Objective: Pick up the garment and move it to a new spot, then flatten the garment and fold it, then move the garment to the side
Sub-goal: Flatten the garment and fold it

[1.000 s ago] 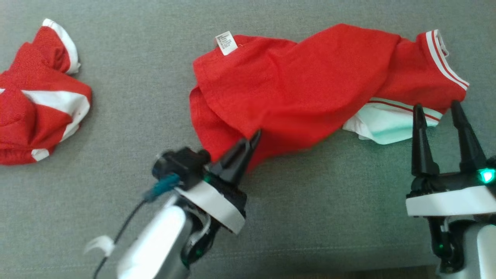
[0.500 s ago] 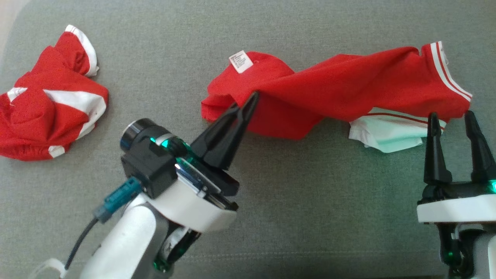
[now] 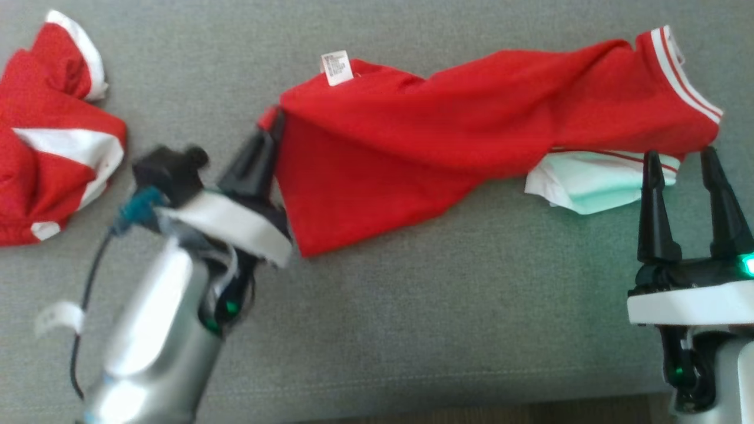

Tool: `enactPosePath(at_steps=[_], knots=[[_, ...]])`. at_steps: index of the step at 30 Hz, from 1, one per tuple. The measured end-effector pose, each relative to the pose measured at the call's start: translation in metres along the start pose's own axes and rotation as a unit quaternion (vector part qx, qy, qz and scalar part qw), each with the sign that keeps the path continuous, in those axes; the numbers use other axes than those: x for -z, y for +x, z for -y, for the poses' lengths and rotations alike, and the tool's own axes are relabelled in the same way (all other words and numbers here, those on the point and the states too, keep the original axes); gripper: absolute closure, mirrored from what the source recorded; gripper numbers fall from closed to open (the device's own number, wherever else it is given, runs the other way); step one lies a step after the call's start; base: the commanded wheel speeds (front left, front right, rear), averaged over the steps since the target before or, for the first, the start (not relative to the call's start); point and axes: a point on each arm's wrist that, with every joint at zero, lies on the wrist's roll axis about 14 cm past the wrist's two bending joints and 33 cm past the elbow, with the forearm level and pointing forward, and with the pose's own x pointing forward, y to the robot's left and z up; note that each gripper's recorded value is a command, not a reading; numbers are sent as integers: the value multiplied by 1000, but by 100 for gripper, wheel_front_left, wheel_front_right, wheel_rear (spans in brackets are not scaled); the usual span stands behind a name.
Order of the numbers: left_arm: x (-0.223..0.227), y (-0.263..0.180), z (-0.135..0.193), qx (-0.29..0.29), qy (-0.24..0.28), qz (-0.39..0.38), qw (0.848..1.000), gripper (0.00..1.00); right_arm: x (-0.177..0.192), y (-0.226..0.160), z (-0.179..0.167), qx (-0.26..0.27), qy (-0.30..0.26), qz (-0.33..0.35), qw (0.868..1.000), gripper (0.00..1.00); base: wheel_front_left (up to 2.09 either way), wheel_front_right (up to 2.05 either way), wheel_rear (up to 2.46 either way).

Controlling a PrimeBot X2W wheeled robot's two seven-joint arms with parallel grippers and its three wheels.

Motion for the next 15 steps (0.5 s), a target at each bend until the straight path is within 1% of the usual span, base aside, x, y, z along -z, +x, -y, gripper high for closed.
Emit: enactPosePath(at_steps=[4,7,8,9,12,15], knots=[[3,19,-24,-22,0,6,1000,100,10,3,3,4,0,-14,1000,0,0,0,0],[13,26,-36,-31,-2,-10,999,100,17,4,4,5,1,-23,1000,0,0,0,0],[17,27,-38,-33,-2,-18,999,65,17,5,3,4,0,-23,1000,0,0,0,0],[20,27,-41,-35,-4,-25,999,0,17,7,2,3,0,-22,1000,0,0,0,0],[21,26,-44,-40,6,-18,999,0,15,8,-2,-3,-1,-19,1000,0,0,0,0],[8,23,-45,-50,36,4,998,0,12,7,-8,-13,-6,-16,1000,0,0,0,0]])
